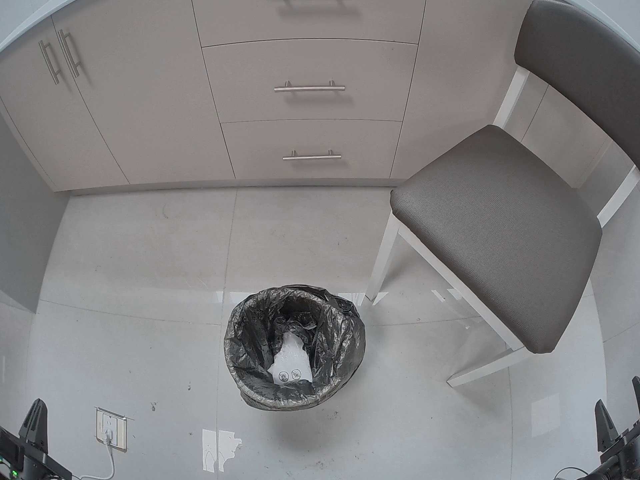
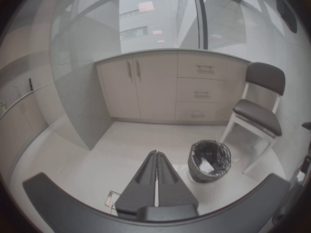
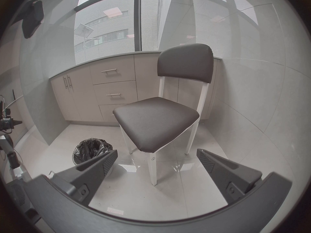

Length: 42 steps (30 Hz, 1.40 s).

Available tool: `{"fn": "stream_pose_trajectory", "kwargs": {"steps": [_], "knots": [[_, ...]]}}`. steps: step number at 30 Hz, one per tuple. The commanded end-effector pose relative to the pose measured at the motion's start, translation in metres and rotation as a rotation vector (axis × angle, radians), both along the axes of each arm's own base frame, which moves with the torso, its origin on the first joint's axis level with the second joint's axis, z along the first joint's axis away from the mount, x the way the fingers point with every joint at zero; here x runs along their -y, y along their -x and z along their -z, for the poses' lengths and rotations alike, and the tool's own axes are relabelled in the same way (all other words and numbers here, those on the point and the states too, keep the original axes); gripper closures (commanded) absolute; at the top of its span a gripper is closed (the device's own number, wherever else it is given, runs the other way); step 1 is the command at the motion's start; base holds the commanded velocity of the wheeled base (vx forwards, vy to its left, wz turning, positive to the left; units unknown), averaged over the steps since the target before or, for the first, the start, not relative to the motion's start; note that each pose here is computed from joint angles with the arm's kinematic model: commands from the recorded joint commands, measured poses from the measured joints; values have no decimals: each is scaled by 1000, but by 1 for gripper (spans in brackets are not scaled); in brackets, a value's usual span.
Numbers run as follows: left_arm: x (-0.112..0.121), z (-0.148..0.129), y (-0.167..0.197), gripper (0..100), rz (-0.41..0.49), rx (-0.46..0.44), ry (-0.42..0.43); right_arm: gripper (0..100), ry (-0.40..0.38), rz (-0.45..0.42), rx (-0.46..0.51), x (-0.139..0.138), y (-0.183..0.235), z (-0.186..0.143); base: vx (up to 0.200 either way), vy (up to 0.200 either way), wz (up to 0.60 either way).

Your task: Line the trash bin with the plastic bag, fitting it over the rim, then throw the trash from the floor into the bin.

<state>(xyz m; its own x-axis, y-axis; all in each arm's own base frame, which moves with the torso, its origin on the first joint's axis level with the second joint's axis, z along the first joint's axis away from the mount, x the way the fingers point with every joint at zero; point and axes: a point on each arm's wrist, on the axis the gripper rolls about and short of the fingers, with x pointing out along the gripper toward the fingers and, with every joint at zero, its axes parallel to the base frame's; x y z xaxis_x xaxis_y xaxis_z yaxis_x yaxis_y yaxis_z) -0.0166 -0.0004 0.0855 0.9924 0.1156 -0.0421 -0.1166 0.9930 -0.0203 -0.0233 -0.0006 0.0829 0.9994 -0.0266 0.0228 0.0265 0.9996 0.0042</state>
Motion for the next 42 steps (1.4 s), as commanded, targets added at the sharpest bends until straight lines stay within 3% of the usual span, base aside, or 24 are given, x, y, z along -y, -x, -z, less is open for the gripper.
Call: {"fn": "stream_pose_trajectory", "kwargs": {"steps": [1,12,15,18,42], "knots": [[1,9,-1,100,53,-72,-17,0,18,-17,-20,0,-1,7,0,0,0],[1,8,-1,100,58,-62,-35,0,18,-20,-22,0,-1,7,0,0,0],[0,8,-1,100,105,-60,-32,0,18,-22,-22,0,-1,7,0,0,0],[0,10,6,100,123,37,-42,0,18,-20,-22,0,-1,7,0,0,0],[0,10,6,100,129,37,-38,0,7,-20,-20,0,-1,7,0,0,0]]}}
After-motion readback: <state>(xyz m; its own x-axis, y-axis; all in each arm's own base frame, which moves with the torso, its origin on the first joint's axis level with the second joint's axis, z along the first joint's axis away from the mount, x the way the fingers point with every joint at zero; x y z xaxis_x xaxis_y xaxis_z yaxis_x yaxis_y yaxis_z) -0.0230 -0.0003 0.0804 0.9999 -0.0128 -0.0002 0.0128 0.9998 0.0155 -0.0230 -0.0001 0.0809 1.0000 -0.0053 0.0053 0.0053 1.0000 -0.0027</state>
